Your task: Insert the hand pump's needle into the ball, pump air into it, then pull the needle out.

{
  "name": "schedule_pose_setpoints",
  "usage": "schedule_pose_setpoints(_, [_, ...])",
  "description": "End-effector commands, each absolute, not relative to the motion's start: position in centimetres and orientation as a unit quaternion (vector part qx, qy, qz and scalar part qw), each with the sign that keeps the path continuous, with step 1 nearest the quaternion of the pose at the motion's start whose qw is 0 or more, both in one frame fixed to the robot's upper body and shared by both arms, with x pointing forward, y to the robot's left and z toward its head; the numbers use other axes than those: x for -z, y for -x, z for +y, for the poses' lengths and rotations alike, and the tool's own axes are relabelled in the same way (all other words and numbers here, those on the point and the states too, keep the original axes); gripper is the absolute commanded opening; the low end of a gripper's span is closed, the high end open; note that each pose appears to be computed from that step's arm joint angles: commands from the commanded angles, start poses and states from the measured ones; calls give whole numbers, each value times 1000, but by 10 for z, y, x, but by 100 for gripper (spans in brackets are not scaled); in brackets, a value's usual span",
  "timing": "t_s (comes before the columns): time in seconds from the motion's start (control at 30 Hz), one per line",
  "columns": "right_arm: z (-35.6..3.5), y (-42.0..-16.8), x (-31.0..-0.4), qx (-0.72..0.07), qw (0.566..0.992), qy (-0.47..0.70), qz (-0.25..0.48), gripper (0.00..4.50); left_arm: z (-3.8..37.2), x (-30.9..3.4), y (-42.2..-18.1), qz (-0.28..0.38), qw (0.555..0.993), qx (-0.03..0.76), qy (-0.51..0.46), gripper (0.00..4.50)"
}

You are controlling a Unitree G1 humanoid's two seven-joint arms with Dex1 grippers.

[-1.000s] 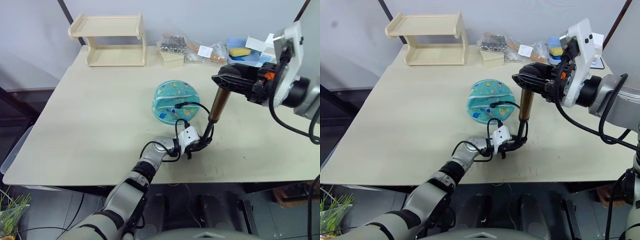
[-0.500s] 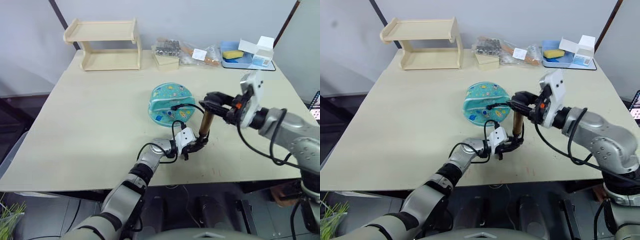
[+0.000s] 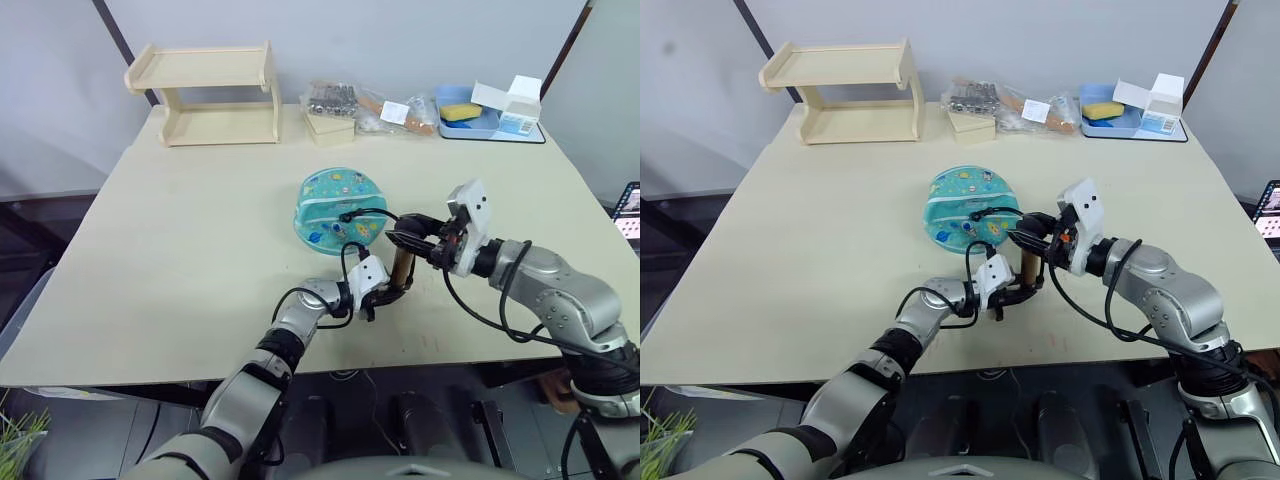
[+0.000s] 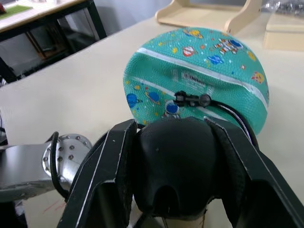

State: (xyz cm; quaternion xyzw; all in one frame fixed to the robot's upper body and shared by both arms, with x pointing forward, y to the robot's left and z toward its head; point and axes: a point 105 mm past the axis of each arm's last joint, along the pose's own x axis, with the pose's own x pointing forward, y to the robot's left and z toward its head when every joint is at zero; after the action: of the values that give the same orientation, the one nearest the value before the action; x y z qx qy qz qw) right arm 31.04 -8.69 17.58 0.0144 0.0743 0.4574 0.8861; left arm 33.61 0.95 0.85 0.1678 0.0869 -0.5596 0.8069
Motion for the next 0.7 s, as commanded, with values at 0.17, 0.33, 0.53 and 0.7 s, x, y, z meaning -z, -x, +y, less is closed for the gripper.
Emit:
schedule_pose_setpoints(0.17, [-99,-283,-299,-476,876,9,-73,174,28,31,-323,165,803,546,-172,104])
schedule_pose_setpoints(0.33, [-105,-271,-340,-482,870,12,-98,174,24,32,-322,166,803,548,-165,104])
schedule_pose_setpoints(0.53, [-102,-283,-304,-471,881,42,-28,174,23,31,-322,166,802,549,-165,104])
schedule_pose_setpoints(0.7, [-94,-297,-255,-473,880,20,27,174,23,33,-321,169,801,549,-166,104])
